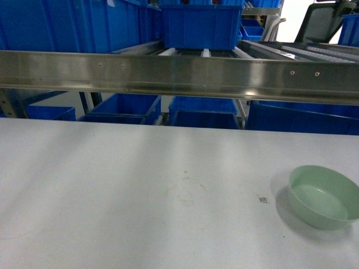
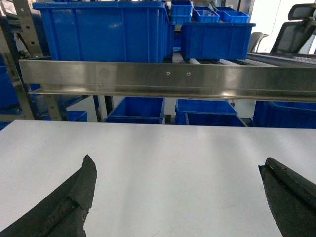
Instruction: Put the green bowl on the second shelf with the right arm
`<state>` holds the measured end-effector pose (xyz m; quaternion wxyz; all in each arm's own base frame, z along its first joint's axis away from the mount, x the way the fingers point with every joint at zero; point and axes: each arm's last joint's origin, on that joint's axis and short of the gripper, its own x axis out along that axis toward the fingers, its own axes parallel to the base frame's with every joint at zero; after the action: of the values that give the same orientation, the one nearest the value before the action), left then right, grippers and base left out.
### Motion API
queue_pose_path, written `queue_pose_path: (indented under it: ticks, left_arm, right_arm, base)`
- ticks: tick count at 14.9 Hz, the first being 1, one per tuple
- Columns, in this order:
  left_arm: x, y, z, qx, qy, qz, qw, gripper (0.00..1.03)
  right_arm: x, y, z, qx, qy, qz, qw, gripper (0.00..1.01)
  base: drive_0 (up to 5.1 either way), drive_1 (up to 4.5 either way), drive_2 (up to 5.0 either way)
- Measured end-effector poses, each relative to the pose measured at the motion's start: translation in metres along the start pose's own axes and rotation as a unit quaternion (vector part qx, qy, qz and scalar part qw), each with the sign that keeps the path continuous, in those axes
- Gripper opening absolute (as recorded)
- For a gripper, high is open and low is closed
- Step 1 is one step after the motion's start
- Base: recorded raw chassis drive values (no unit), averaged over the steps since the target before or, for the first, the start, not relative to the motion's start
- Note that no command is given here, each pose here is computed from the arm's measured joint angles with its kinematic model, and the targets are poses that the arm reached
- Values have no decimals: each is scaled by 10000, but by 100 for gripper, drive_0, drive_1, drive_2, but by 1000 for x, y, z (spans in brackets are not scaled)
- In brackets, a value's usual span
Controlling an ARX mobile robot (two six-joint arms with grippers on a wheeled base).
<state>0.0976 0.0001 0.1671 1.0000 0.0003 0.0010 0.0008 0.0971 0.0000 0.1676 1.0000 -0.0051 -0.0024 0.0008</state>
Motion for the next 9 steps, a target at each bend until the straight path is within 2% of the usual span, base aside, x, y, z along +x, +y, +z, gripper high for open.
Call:
queue_pose_path:
  ticks: [9]
  left_arm:
    - [0,0,0,0,-2,0,10000,98]
  right_arm:
    - [0,0,0,0,0,0,10000,98]
  base:
    - [0,0,0]
